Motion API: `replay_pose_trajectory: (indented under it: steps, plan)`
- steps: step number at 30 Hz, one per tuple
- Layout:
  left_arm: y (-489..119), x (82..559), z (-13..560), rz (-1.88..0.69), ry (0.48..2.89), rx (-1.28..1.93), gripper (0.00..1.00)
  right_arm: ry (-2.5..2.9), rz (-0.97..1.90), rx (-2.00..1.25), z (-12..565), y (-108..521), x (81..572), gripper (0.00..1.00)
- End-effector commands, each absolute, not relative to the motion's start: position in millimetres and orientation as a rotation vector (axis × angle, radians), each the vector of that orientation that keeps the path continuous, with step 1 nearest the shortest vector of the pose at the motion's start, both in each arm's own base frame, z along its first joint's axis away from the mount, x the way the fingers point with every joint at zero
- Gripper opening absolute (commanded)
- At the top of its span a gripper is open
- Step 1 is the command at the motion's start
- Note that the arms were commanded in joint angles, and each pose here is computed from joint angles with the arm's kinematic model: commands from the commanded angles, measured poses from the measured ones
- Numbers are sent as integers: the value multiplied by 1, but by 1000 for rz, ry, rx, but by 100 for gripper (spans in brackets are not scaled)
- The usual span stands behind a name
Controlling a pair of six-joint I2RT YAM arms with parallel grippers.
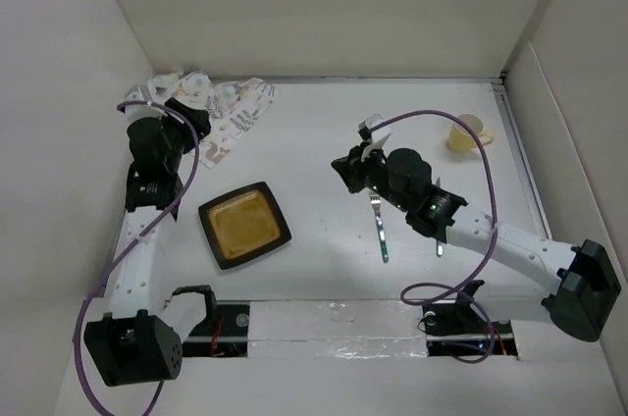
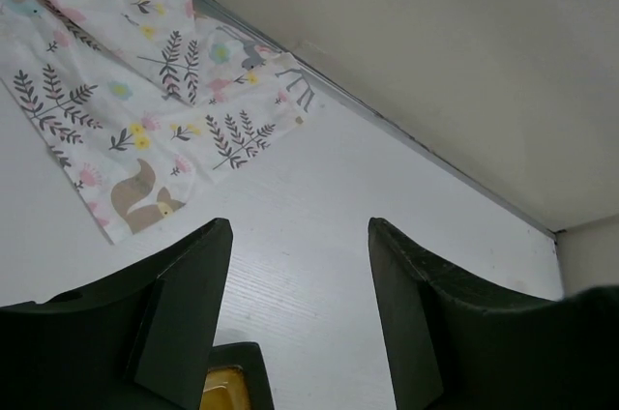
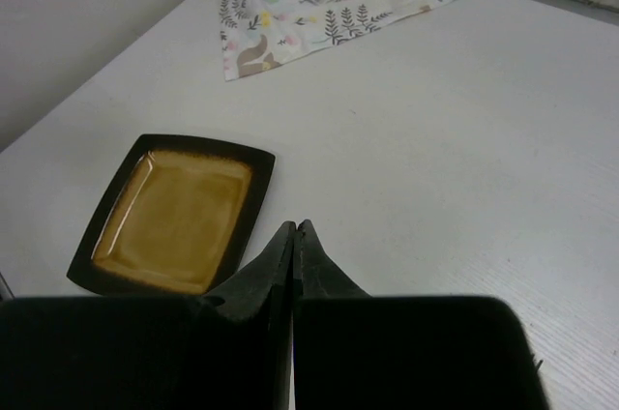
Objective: Set the dinner table for one person
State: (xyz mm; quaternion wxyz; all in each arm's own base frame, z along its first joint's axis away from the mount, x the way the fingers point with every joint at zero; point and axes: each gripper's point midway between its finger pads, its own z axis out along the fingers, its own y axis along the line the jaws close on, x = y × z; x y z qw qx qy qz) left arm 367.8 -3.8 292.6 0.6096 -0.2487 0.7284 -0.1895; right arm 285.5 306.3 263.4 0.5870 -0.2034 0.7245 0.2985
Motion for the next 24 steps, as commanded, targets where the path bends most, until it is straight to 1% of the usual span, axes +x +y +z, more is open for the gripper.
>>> replay_pose_trajectory:
  steps: [1, 3, 4, 5, 6, 7, 8, 9, 10, 14, 17, 18, 20, 21, 23, 24]
  plan:
    - [6, 369, 301, -396, 1639, -596, 56, 1624, 720, -431, 277, 311, 288, 9]
    - [9, 371, 299, -375, 1655, -605, 56, 1621, 720, -429, 278, 311, 288, 14]
    - [13, 373, 297, -353, 1668, -627, 54, 1620, 729, -438, 279, 312, 286, 17]
    - [13, 375, 294, -351, 1677, -630, 54, 1621, 729, -439, 279, 312, 286, 17]
    - [24, 376, 287, -292, 1676, -685, 46, 1617, 733, -440, 279, 312, 285, 5]
    - [27, 378, 281, -274, 1688, -702, 36, 1619, 738, -447, 279, 313, 284, 0]
    - [31, 385, 271, -250, 1714, -721, 28, 1620, 739, -449, 279, 313, 284, 0]
    - [34, 387, 263, -224, 1744, -738, 7, 1620, 743, -451, 280, 313, 283, 0]
    - [35, 388, 250, -201, 1793, -755, 0, 1620, 753, -459, 279, 315, 282, 0]
    - [49, 404, 217, -99, 1880, -815, 0, 1619, 748, -452, 277, 313, 282, 0]
    - [64, 413, 196, -45, 1923, -870, 21, 1648, 732, -452, 272, 313, 284, 0]
    - [72, 415, 192, -55, 1928, -888, 32, 1649, 729, -447, 273, 312, 284, 0]
    - [80, 420, 174, -51, 1969, -909, 40, 1650, 721, -431, 272, 310, 286, 1]
    - [83, 422, 168, -49, 1986, -912, 40, 1654, 720, -434, 271, 311, 286, 10]
    - [87, 428, 148, -9, 2048, -915, 40, 1660, 715, -433, 271, 310, 286, 23]
    - [88, 429, 140, 4, 2073, -919, 40, 1659, 717, -434, 271, 310, 286, 38]
